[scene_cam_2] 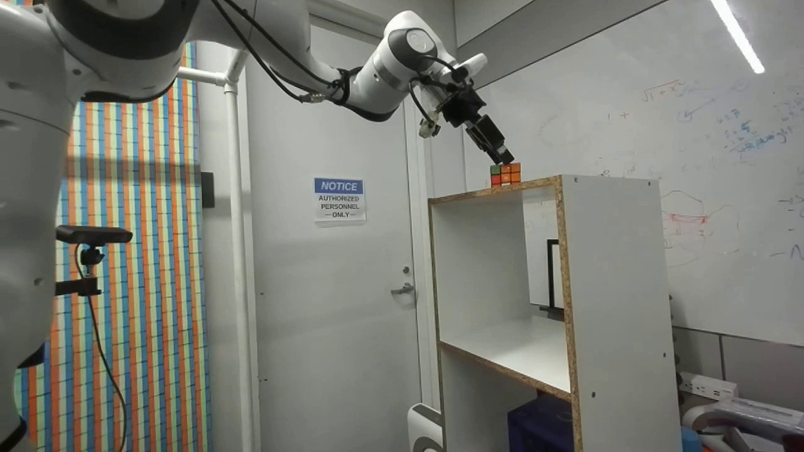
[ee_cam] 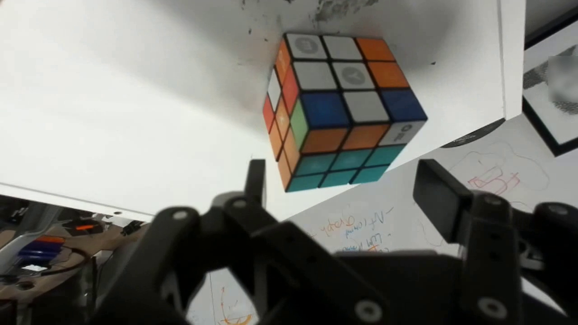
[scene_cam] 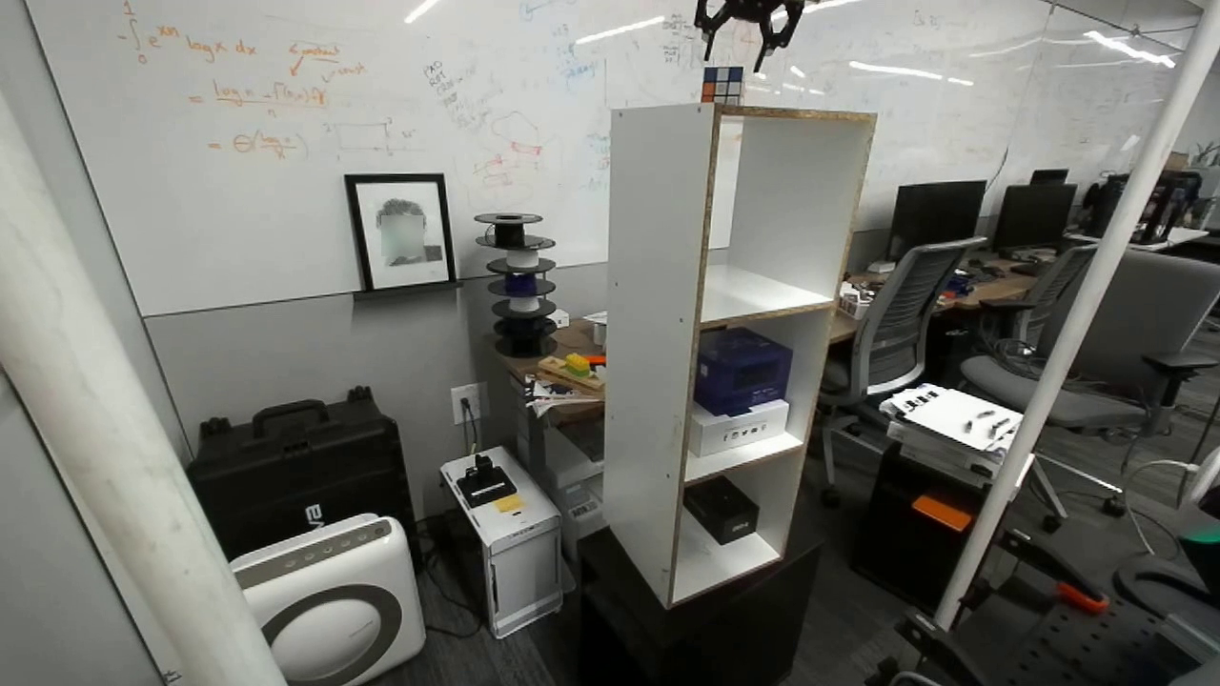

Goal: Put the rubik's cube on the top of the shelf

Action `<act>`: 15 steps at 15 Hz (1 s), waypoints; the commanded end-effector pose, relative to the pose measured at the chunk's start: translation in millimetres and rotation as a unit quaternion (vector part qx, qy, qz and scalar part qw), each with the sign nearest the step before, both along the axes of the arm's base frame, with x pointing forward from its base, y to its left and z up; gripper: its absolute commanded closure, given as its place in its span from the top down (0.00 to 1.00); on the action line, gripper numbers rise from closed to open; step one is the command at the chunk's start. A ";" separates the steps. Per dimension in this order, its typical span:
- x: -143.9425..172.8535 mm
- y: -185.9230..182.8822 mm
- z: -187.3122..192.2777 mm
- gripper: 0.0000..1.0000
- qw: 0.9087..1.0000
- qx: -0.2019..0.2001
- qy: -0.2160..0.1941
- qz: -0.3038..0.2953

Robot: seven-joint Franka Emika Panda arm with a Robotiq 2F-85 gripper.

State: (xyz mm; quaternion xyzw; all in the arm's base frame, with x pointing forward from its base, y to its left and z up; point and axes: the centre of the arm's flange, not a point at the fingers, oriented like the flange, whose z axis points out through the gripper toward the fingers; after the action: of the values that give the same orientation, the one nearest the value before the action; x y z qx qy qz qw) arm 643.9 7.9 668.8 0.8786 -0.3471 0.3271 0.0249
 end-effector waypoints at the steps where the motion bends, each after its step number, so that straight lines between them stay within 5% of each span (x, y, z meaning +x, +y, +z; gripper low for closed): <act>1: -11.7 16.2 43.2 1.00 1.000 0.022 0.007 0.018; 6: -85.3 62.4 79.0 1.00 0.984 0.095 0.103 0.109; 10: -141.2 82.3 58.3 1.00 0.955 0.126 0.224 0.151; 15: -195.5 63.5 4.7 1.00 0.920 0.115 0.343 0.154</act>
State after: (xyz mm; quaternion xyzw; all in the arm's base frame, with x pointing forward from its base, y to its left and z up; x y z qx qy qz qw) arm 485.3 88.4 703.4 0.9739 -0.2259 0.0033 -0.0227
